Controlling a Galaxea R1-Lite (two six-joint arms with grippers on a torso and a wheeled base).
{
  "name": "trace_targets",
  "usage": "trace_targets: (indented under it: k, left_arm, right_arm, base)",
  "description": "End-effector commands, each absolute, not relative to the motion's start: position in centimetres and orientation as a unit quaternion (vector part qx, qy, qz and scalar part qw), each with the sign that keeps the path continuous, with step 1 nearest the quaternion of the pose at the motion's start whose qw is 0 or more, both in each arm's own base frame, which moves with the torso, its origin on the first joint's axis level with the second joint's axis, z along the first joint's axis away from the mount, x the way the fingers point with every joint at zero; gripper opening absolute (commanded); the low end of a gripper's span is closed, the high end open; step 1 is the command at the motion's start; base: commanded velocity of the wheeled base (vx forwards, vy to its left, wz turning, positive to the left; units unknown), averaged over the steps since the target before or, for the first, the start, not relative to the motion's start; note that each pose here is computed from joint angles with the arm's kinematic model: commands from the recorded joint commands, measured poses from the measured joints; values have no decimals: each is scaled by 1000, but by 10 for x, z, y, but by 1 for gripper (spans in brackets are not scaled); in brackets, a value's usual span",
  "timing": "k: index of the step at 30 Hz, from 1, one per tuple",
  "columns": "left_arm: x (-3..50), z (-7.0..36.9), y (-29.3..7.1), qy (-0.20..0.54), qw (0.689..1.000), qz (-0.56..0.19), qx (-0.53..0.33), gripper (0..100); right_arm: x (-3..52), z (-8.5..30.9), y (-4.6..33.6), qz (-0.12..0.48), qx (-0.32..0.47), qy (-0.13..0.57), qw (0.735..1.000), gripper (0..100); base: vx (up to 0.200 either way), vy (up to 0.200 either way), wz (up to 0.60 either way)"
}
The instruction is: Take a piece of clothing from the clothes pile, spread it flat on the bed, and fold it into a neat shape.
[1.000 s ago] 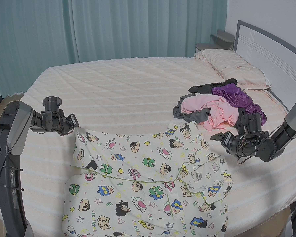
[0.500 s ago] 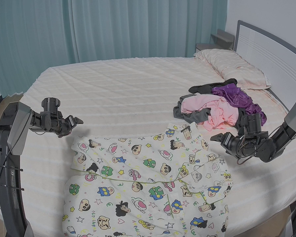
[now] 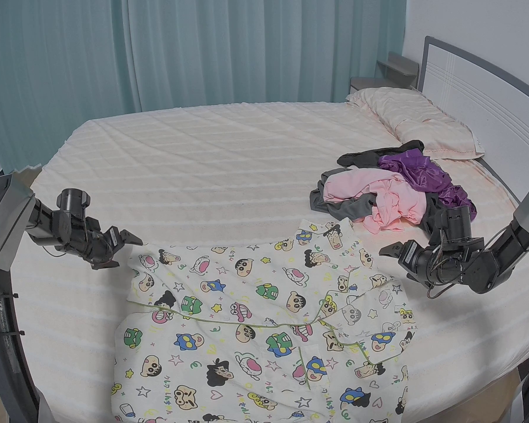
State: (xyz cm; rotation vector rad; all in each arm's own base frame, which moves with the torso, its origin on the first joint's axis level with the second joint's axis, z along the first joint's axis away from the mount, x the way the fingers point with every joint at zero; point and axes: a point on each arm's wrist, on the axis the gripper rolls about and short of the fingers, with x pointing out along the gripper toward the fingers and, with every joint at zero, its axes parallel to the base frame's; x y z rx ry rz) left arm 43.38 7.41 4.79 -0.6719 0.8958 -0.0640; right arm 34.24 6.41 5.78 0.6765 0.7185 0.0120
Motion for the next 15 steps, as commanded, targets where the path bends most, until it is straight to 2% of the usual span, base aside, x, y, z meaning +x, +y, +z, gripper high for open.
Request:
trace_targets:
  k: [1, 15]
  left_arm:
    - [380, 55, 68, 438, 846, -76, -295, 100]
    - [356, 21, 55, 461, 830, -103, -296, 100]
  right_arm:
    - [330, 60, 61, 2, 326, 350, 878, 100]
    - [329, 64, 62, 10, 328, 339, 882, 100]
  base:
    - [0, 0, 0]
    - [0, 0, 0]
